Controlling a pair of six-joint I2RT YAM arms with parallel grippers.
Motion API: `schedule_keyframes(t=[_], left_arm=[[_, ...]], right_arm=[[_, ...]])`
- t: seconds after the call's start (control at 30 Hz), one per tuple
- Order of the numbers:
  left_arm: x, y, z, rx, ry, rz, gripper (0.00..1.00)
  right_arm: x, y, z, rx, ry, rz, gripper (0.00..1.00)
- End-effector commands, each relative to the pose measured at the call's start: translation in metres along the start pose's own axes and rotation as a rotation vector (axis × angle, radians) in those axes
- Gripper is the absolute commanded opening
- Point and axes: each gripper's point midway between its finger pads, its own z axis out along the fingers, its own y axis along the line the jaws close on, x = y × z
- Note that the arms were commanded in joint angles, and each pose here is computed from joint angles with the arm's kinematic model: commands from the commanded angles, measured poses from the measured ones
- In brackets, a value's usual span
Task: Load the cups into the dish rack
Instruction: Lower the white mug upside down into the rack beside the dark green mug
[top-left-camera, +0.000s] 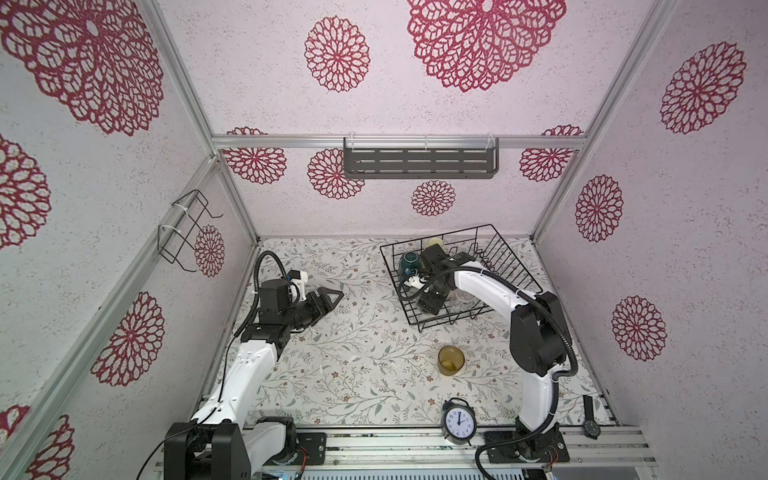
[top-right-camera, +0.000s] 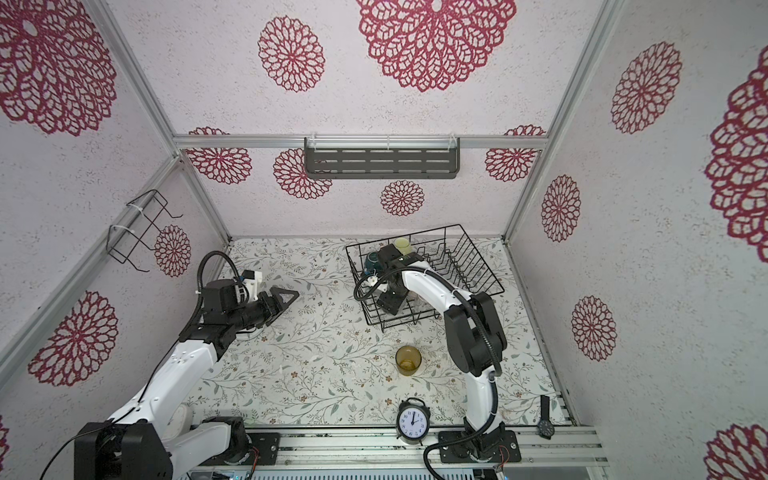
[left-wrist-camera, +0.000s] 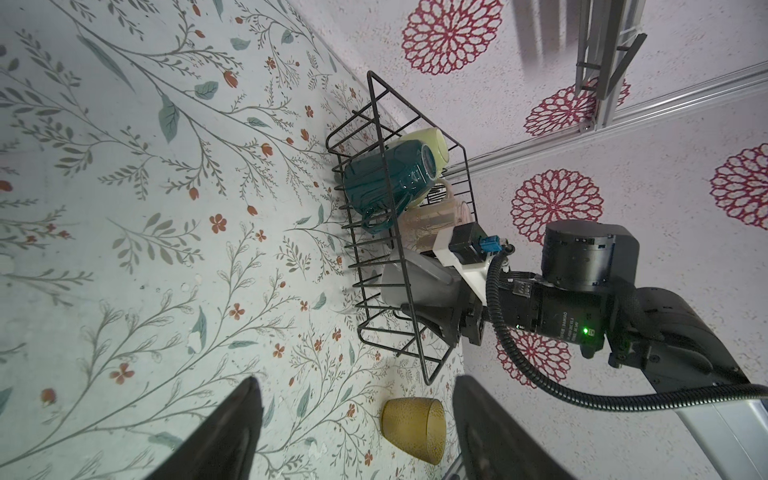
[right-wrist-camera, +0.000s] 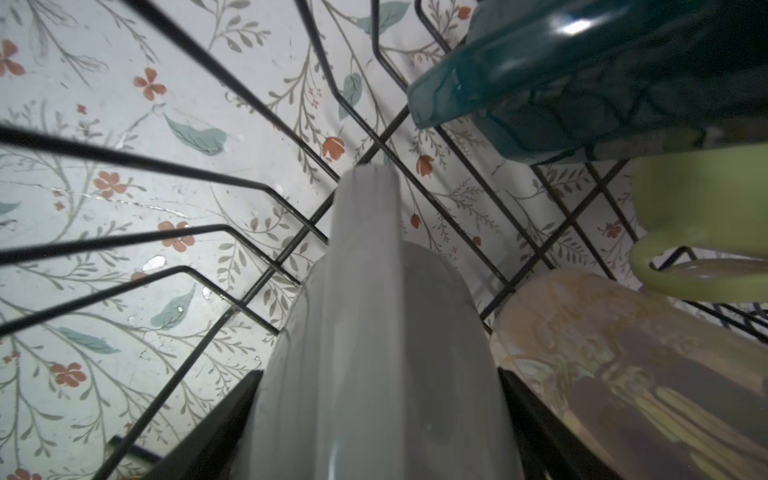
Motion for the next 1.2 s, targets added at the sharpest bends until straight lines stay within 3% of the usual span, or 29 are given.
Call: schedule_keyframes(t=[0.0,0.17,0.23,0.27,0.3,0.53,0.7,0.9,1.0,1.03,1.17], left_arm=[[-0.002,0.002,-0.004,-0.003,-0.024,0.028,0.76],[0.0,0.001,-0.005,0.008,-0.014,0.032,0.76],[0.0,0.001,-0.005,0.01,-0.019,0.037,0.76],[0.001,0.001,-0.005,0.008,-0.02,0.037,0.76],[0.001,0.001,-0.006,0.009,-0.02,0.037,0.76],[-0.001,-0.003,-0.008,0.016,-0.03,0.044,0.76],[-0.001,-0.005,-0.011,0.018,-0.033,0.047,0.76],[-0.001,-0.009,-0.017,0.018,-0.042,0.051,0.76],[-0.002,-0.008,-0.019,0.008,-0.058,0.053,0.76],[-0.002,-0.009,-0.02,0.008,-0.06,0.052,0.76],[-0.002,-0.01,-0.022,0.004,-0.061,0.057,0.76]], right_arm=[[-0.02,-0.012,-0.018,0.041,-0.054,-0.011,0.41],[-0.023,-0.013,-0.01,0.024,-0.034,0.014,0.47],[-0.025,-0.01,-0.01,0.009,-0.033,0.012,0.71],[-0.025,-0.008,-0.01,-0.002,-0.028,0.006,0.95],[-0.024,-0.007,-0.009,-0.011,-0.02,0.001,0.99],[-0.032,-0.011,-0.018,0.019,-0.044,0.006,0.99],[-0.05,-0.012,-0.046,0.027,-0.168,0.063,0.99],[-0.06,-0.036,-0.1,0.181,-0.399,0.309,0.99],[-0.054,-0.052,-0.132,0.26,-0.55,0.57,0.99],[-0.049,-0.054,-0.143,0.256,-0.589,0.675,0.99],[-0.034,-0.027,-0.147,0.103,-0.583,0.693,0.99]])
